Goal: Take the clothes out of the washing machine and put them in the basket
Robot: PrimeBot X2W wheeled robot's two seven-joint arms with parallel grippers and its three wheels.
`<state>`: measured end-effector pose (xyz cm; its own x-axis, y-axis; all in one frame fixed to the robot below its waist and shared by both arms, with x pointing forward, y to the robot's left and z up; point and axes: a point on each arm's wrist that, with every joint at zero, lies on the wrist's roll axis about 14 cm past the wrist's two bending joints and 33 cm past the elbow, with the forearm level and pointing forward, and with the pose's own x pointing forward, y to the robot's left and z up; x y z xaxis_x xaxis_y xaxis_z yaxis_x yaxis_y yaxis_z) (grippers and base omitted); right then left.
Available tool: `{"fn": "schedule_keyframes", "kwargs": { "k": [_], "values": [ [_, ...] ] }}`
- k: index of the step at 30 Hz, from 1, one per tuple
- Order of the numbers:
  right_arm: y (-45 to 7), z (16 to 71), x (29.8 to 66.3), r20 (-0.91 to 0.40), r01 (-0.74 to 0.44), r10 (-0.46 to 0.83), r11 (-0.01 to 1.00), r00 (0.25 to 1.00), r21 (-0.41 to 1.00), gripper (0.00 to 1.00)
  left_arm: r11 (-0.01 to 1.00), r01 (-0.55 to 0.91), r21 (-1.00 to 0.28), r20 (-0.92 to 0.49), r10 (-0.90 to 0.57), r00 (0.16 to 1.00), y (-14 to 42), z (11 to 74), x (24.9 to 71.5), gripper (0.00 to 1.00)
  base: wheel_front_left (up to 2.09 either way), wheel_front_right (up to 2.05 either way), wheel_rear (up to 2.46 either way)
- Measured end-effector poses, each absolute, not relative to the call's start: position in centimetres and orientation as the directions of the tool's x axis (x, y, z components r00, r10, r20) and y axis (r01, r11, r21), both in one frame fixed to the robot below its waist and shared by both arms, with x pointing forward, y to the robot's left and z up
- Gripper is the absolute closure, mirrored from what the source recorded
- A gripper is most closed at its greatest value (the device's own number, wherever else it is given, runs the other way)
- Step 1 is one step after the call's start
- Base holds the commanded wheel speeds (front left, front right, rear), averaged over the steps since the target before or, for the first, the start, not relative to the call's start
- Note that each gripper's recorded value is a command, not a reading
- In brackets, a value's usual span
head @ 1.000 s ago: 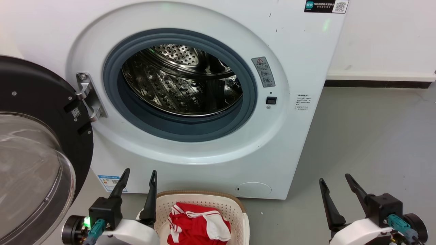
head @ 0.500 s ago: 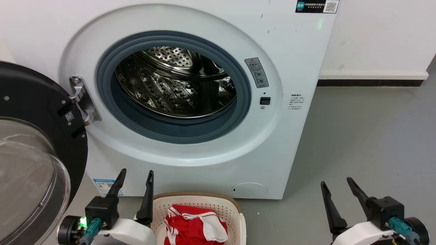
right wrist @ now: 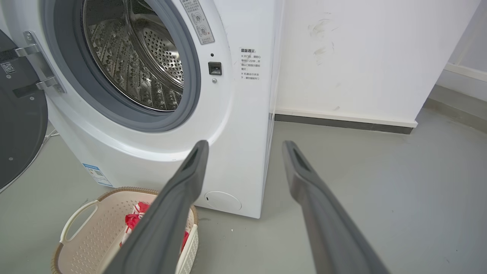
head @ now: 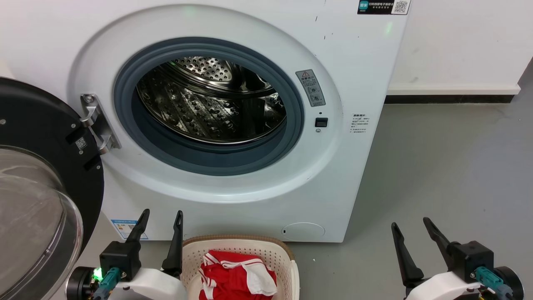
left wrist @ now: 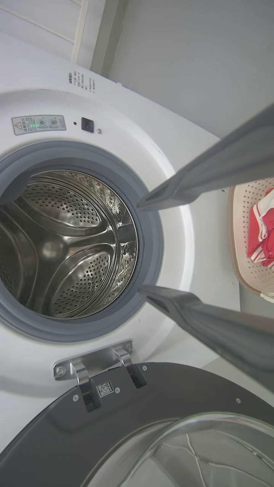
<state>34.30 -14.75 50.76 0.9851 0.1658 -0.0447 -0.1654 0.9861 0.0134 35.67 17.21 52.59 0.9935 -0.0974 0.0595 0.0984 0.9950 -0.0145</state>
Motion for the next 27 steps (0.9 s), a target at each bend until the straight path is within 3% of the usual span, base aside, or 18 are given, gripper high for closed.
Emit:
{"fn": "schedule_keyframes", "kwargs": {
  "k": [1, 2, 6, 27],
  "values": [
    [-14.8, 50.8, 34.3, -0.043, -0.165, 0.165, 0.986, 0.985, 0.014, 0.0, 0.995, 0.099, -0.015, 0.059, -0.098, 0.993, 17.2, 52.6, 35.7, 0.0, 0.0, 0.0, 0.0],
    [-14.8, 50.7, 34.3, -0.046, -0.165, 0.165, 0.986, 0.985, 0.015, 1.0, 0.995, 0.1, -0.015, 0.055, -0.099, 0.994, 17.2, 52.5, 35.7, 1.0, 0.0, 0.0, 0.0],
    [-14.8, 49.4, 33.9, -0.084, -0.163, 0.165, 0.986, 0.983, 0.034, 1.0, 0.995, 0.095, -0.037, -0.001, -0.095, 0.996, 17.1, 50.7, 35.2, 1.0, 0.0, 0.0, 0.0],
    [-15.7, 49.1, 34.6, -0.072, -0.092, 0.137, 0.896, 0.988, 0.434, 1.0, 0.905, 0.012, -0.426, -0.066, -0.045, 0.997, 18.3, 49.7, 36.0, 1.0, 0.0, 0.0, 0.0]
  ]
}}
